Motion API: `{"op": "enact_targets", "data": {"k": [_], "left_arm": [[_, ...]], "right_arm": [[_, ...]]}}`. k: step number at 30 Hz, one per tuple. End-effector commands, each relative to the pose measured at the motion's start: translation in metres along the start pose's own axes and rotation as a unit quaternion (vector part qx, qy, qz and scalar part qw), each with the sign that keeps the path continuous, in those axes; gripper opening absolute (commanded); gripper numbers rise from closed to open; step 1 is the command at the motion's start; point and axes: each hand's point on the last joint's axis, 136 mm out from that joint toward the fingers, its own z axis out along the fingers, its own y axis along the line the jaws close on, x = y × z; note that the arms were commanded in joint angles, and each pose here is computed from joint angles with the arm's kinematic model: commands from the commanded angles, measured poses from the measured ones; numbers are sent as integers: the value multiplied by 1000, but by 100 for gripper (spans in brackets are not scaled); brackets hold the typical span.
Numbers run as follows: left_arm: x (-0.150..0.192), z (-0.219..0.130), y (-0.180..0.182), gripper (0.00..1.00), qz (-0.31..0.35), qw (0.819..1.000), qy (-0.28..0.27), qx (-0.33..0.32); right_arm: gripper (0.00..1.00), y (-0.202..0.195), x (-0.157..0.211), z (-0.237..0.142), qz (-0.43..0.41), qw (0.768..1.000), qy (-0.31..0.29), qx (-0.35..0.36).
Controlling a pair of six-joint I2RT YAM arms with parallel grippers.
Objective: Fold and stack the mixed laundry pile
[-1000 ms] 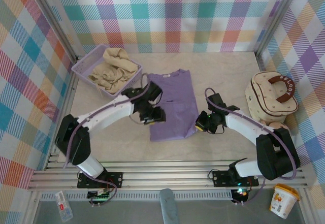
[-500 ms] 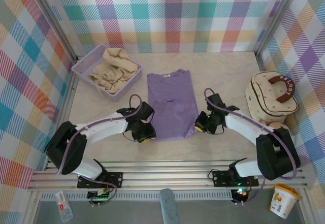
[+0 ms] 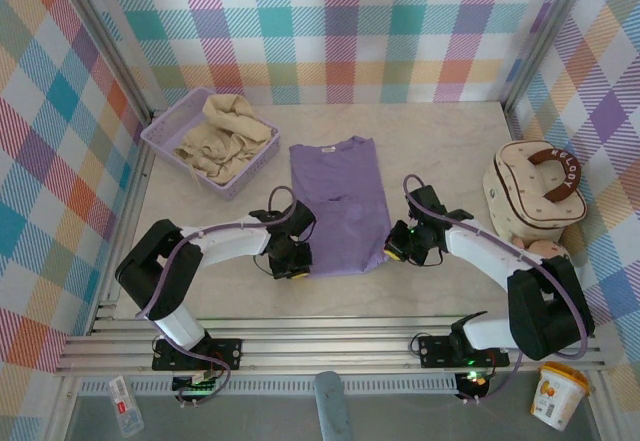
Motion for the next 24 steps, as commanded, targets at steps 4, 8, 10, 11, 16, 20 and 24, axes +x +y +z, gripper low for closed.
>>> {"op": "enact_targets", "data": {"k": [4,8,10,11,16,20,24], "left_arm": [[15,0,24,0,17,999,17,-43],[42,-11,35,0,33,998,44,-39],[53,-18,39,0,34,997,52,-37],[57,-23,39,0,33,998,53,-32],[42,-61,23,0,28,999,0,-17],[5,-87,-10,0,14,999,-44,8],[-39,-115,-41,0,14,994,-99,34]], "right_arm": [[0,-25,28,-6,-23,998,33,39],[0,-45,59,-11,-27,996,62,61],[0,-49,73,-14,-20,995,75,58],[0,-50,77,-18,-18,995,76,55],[0,-38,73,-38,-9,999,45,30],[0,3,47,-54,-18,1000,-1,-7],[0,49,7,-73,-26,996,-63,-50]]}}
